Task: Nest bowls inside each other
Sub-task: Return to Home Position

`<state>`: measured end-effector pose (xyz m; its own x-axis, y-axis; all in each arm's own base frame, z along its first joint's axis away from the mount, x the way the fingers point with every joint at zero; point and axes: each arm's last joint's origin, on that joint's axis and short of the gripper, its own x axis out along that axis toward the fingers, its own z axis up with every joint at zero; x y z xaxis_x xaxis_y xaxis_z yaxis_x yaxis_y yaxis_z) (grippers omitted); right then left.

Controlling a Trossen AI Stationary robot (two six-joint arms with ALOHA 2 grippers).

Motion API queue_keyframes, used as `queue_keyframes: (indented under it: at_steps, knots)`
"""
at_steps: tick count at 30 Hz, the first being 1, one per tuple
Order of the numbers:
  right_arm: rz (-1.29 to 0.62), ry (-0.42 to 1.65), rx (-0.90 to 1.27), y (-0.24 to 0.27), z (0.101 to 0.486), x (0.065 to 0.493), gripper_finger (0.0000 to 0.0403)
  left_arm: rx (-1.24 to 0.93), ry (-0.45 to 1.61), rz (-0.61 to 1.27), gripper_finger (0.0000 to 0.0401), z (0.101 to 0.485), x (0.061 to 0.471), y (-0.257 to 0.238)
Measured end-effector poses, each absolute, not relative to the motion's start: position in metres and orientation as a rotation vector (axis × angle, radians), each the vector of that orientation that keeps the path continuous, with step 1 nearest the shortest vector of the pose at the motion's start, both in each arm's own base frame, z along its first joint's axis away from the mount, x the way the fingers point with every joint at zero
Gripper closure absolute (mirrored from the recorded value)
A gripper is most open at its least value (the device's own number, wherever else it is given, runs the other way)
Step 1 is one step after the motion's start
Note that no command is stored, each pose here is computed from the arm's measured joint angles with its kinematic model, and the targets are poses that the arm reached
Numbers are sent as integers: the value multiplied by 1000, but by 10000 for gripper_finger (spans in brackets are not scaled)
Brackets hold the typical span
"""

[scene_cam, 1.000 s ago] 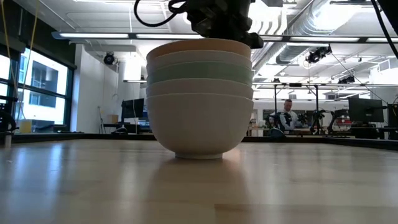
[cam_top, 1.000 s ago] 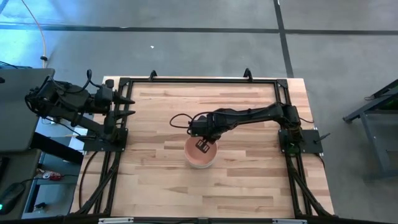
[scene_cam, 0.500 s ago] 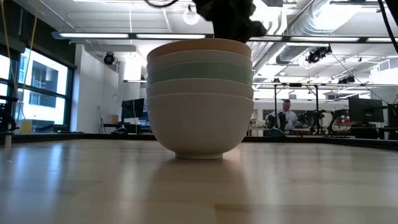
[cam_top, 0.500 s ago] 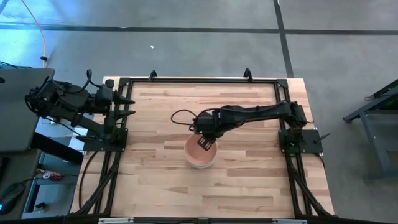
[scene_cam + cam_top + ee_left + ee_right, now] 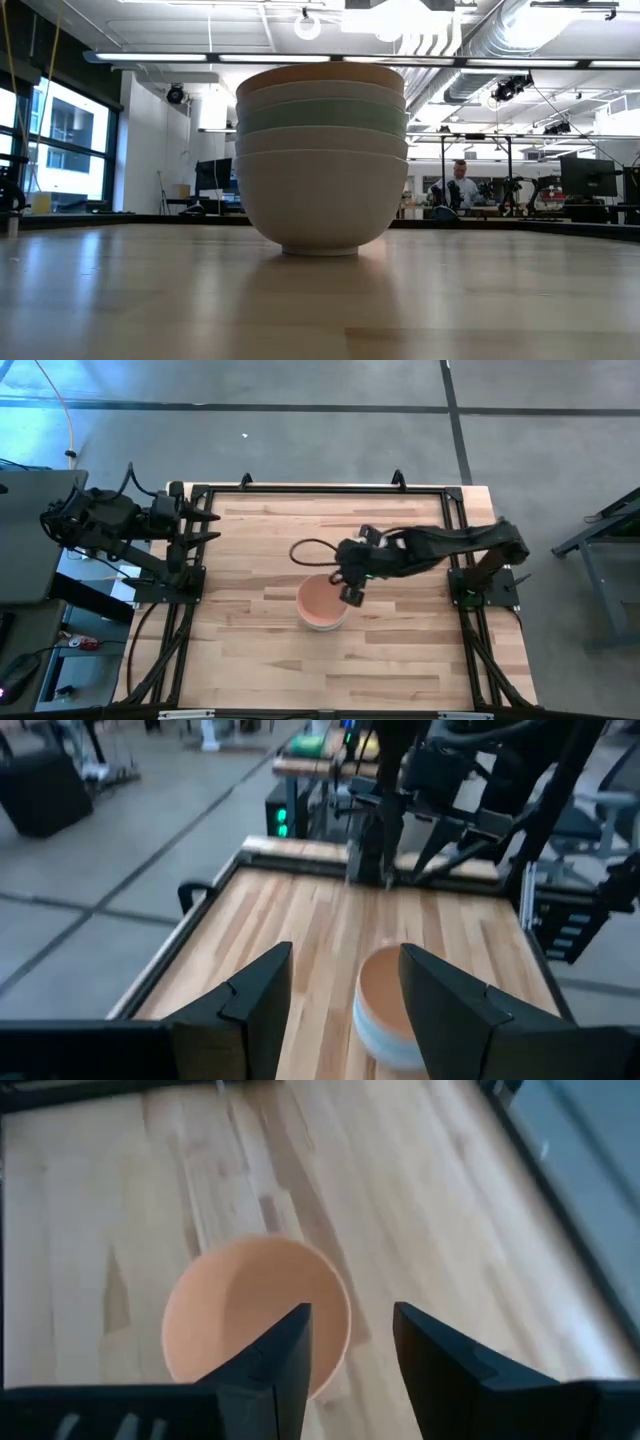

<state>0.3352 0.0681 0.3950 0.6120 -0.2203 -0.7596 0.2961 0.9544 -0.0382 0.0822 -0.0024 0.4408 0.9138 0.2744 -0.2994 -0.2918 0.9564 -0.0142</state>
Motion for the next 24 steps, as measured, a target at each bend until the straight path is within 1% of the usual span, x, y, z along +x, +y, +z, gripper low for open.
queue_keyframes:
  at_steps: [6,13,24]
  knots:
    - [-261,732,-62,79,430,300,267,-10,198,265,227,452,85,-3]
    - [-145,608,-179,81,466,255,267,91,85,205,227,464,88,-5]
    - [-44,395,-242,58,513,171,268,180,-153,189,227,488,75,-4]
